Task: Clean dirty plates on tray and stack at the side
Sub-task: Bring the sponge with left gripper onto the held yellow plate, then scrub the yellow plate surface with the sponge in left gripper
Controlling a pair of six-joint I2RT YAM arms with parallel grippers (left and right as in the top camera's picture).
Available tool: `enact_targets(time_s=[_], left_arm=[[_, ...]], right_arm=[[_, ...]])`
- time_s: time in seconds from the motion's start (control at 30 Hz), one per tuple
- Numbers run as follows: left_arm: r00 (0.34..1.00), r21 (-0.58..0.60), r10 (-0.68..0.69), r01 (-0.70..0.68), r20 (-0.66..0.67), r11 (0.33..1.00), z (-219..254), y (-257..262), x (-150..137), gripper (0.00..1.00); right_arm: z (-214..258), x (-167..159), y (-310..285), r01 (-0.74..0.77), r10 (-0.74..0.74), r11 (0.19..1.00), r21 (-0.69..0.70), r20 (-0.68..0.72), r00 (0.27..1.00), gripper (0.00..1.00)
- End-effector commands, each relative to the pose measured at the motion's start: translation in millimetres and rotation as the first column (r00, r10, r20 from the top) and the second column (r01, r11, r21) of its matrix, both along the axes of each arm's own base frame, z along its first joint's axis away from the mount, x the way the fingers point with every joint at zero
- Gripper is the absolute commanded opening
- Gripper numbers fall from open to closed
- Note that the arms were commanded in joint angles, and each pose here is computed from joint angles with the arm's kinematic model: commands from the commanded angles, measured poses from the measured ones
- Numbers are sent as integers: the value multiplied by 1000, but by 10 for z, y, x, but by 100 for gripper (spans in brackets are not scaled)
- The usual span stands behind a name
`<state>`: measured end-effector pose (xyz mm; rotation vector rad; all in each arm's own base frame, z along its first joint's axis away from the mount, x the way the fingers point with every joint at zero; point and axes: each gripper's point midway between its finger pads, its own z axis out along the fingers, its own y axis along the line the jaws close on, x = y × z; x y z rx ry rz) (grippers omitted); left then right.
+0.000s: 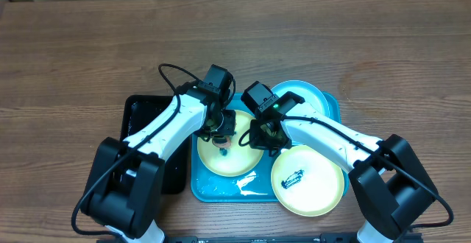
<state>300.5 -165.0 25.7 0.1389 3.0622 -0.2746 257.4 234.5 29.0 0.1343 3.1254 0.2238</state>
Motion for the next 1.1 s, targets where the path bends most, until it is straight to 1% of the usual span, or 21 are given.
enact_targets(time_s=[0.0, 0.13, 0.27, 0.4, 0.47, 0.6, 0.67, 0.73, 0.83, 0.93, 1.07], left_arm=[[999, -44, 29, -30, -20, 999, 0, -84, 0, 4], [1000, -49, 28, -28, -8, 998, 3, -98, 27, 4], [999, -30, 34, -33, 28, 999, -21, -64, 95, 4], [998, -44, 37, -35, 54, 998, -112, -76, 114, 4], [998, -51, 42, -40, 54, 998, -197, -74, 73, 4], [999, -41, 47, -46, 19, 998, -374, -17, -104, 4], [998, 3, 57, -57, 4, 998, -459, 85, -191, 4], [991, 88, 132, -131, -4, 987, -526, 266, -260, 4], [973, 216, 230, -224, -2, 950, -556, 536, -351, 4], [966, 265, 259, -245, -18, 932, -551, 639, -429, 4], [943, 349, 333, -305, -21, 886, -528, 802, -543, 4]], right_arm=[[47, 11, 152, 115, -113, 991, 67, -34, 993, 4], [55, 70, 191, 168, -167, 982, 85, -23, 986, 4], [56, 82, 200, 167, -166, 982, 89, -19, 986, 4], [56, 82, 200, 167, -166, 982, 89, -19, 986, 4], [56, 81, 199, 167, -166, 982, 89, -19, 986, 4], [54, 75, 194, 168, -166, 982, 86, -21, 986, 4], [55, 77, 195, 167, -166, 982, 87, -21, 986, 4], [55, 78, 195, 167, -166, 982, 87, -20, 986, 4], [54, 77, 194, 167, -166, 982, 86, -20, 986, 4], [54, 78, 193, 167, -166, 982, 86, -20, 986, 4], [54, 81, 191, 168, -167, 982, 85, -18, 986, 4]])
